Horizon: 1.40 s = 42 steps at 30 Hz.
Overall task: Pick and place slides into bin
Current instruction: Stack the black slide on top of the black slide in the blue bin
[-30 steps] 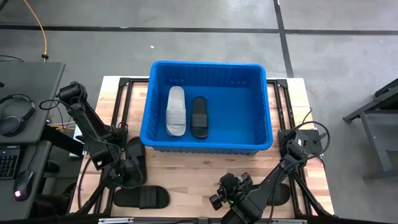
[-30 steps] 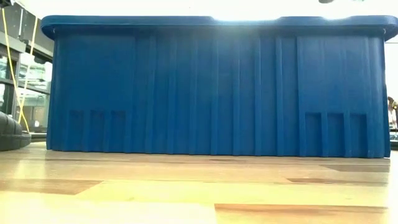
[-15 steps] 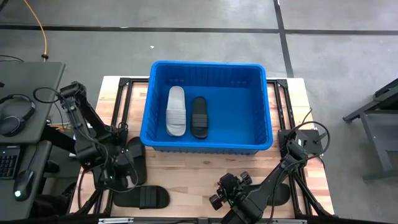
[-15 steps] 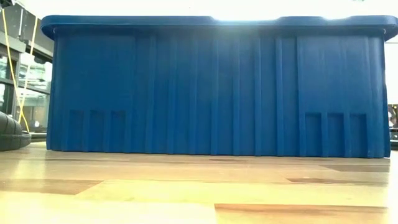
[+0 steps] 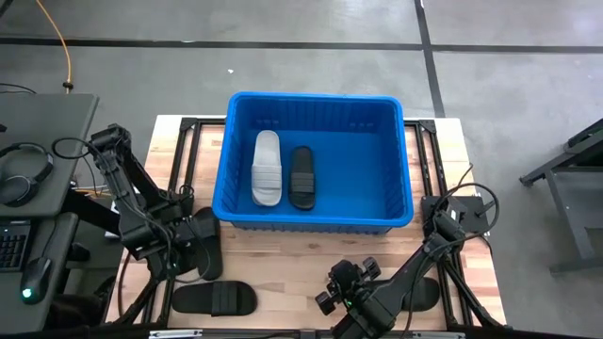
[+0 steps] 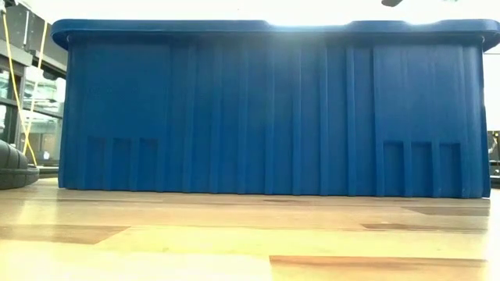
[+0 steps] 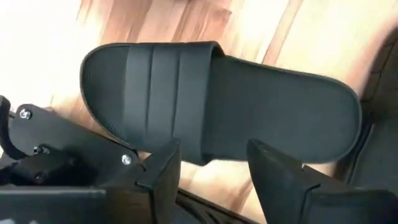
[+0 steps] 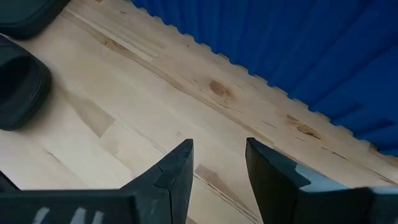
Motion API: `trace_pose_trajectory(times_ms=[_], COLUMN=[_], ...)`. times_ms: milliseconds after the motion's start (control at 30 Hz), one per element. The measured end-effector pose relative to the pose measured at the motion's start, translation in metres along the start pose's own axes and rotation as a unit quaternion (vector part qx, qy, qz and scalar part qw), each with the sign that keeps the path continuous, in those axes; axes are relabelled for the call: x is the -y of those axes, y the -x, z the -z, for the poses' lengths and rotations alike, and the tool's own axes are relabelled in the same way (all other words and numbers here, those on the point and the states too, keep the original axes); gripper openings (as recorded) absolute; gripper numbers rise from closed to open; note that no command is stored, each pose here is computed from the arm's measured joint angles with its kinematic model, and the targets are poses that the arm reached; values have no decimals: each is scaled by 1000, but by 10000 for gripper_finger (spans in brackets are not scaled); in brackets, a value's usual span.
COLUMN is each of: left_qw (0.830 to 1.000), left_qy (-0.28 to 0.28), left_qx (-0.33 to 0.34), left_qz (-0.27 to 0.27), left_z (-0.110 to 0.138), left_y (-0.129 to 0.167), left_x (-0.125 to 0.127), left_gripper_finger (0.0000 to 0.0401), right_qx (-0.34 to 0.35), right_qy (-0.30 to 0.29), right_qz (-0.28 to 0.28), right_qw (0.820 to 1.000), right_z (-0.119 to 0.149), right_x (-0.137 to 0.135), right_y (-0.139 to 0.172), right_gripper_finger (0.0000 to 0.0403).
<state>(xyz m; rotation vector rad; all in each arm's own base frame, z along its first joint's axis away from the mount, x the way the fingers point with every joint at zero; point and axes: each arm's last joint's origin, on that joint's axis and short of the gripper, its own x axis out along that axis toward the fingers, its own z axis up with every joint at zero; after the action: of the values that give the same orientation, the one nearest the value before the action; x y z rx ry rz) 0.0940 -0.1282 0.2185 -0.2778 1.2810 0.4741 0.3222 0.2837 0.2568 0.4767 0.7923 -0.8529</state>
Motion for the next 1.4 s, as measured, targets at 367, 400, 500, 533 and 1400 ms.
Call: trace_pose_trajectory(times_ms=[367, 400, 500, 533, 1400], left_qw=[999, 999, 998, 998, 997], left_qy=[-25, -27, -33, -31, -43], left_qx=[40, 40, 45, 47, -3], left_qz=[-8, -13, 2, 12, -67], left_z=[2, 2, 2, 3, 3], left_y=[-13, -13, -17, -18, -47], left_x=[-2, -3, -1, 1, 6], left_gripper_finger=[198, 195, 185, 184, 97], right_qx=[1, 1, 2, 2, -88], right_qy=[-1, -2, -4, -3, -15], right_qz=[0, -3, -4, -4, -6], right_qw=[1000, 1000, 1000, 1000, 996], right_z=[0, 0, 0, 0, 35], right_x=[0, -1, -1, -1, -24], right_y=[0, 0, 0, 0, -33], right_gripper_finger=[138, 138, 138, 138, 138])
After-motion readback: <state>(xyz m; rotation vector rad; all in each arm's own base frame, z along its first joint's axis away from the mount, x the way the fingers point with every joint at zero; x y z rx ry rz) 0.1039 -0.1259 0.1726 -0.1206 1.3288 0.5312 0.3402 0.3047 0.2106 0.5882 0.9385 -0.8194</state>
